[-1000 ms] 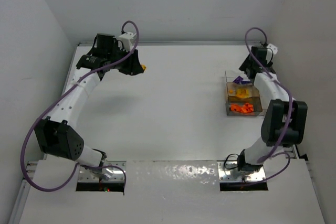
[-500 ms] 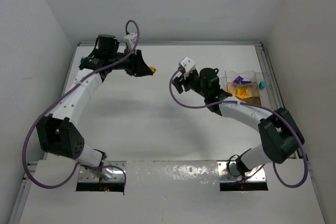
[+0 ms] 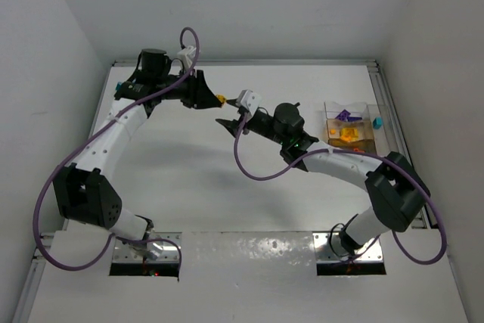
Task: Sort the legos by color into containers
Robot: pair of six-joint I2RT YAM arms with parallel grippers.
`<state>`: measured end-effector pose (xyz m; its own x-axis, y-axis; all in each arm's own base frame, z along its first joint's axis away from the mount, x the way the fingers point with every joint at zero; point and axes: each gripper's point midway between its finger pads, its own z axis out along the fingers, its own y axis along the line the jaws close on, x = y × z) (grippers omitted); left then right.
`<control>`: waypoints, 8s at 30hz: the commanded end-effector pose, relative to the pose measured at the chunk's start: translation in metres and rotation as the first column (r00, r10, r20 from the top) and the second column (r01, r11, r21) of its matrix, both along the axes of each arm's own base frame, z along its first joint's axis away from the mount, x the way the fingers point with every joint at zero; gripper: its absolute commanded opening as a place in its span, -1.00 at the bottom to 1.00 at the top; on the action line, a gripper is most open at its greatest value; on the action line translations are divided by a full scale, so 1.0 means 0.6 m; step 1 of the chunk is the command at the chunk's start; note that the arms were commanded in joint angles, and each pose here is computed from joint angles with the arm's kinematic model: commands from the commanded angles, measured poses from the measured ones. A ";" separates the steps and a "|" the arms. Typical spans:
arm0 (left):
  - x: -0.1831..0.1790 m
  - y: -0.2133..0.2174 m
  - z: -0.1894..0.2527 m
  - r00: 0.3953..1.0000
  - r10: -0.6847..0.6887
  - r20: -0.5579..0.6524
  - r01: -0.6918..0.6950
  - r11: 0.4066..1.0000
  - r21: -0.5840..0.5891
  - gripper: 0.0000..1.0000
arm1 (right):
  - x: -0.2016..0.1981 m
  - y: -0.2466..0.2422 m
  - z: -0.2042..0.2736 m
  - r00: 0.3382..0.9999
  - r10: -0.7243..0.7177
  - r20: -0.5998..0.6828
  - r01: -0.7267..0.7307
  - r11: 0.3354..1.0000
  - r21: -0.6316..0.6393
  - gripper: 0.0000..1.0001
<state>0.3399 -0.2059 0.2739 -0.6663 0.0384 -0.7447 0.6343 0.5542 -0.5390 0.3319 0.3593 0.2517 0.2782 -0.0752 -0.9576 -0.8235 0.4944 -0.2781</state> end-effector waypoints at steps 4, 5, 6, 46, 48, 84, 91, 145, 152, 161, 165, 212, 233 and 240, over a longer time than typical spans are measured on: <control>0.007 -0.012 0.038 0.997 -0.028 0.077 0.029 0.999 -0.021 -1.00 | 0.008 0.021 0.071 0.992 -0.022 0.126 0.014 0.998 0.065 0.04; 0.004 -0.013 0.036 0.997 -0.031 0.072 0.032 0.999 -0.018 -1.00 | 0.018 0.019 0.064 0.989 -0.050 0.137 0.044 0.998 0.049 0.04; 0.003 -0.014 0.036 0.997 -0.034 0.075 0.035 0.999 -0.016 -1.00 | 0.021 0.020 0.066 0.988 -0.058 0.141 0.052 0.997 0.049 0.05; 0.065 0.042 0.037 0.972 0.198 0.124 -0.216 0.964 0.155 1.00 | 0.158 -0.301 -0.040 0.552 -0.810 -0.199 0.781 0.585 -0.218 -1.00; 0.081 0.072 0.027 0.949 0.273 0.157 -0.304 0.924 0.231 1.00 | 0.137 -0.407 -0.104 0.294 -0.902 -0.315 0.830 0.404 -0.385 -1.00; 0.080 0.389 -0.136 0.667 0.570 0.479 -0.661 0.157 0.733 1.00 | 0.099 -0.700 -0.289 -0.301 -0.883 -0.360 0.657 0.081 -0.749 0.19; 0.084 0.386 -0.128 0.668 0.569 0.479 -0.665 0.167 0.728 1.00 | 0.106 -0.707 -0.261 -0.269 -0.902 -0.338 0.676 0.073 -0.733 0.18; 0.465 0.585 -0.302 0.385 0.853 0.353 -0.806 0.124 0.579 0.43 | 0.122 -0.335 -0.148 0.426 -0.807 -0.409 0.613 0.590 -0.525 -0.18; 0.452 0.575 -0.327 0.400 0.864 0.307 -0.785 0.149 0.602 -0.10 | 0.123 -0.334 -0.145 0.437 -0.807 -0.399 0.609 0.591 -0.529 -0.18; 0.445 0.575 -0.353 0.410 0.864 0.293 -0.763 0.149 0.629 -0.04 | 0.127 -0.345 -0.134 0.442 -0.823 -0.356 0.622 0.567 -0.540 -0.17; 0.436 0.577 -0.368 0.415 0.865 0.282 -0.746 0.146 0.649 -0.02 | 0.124 -0.348 -0.135 0.442 -0.828 -0.346 0.617 0.560 -0.552 -0.16; 0.218 0.005 0.069 0.927 0.360 0.108 -0.373 0.916 0.149 -1.00 | 0.141 -0.012 0.098 0.712 -0.020 -0.702 0.440 0.792 0.423 0.34; 0.194 -0.005 0.071 0.935 0.349 0.070 -0.355 0.924 0.140 -1.00 | 0.214 0.021 0.060 0.650 -0.054 -0.758 0.528 0.749 0.400 0.02; 0.199 -0.004 0.078 0.933 0.350 0.089 -0.359 0.923 0.136 -1.00 | 0.222 0.012 0.035 0.607 -0.115 -0.786 0.574 0.747 0.335 0.00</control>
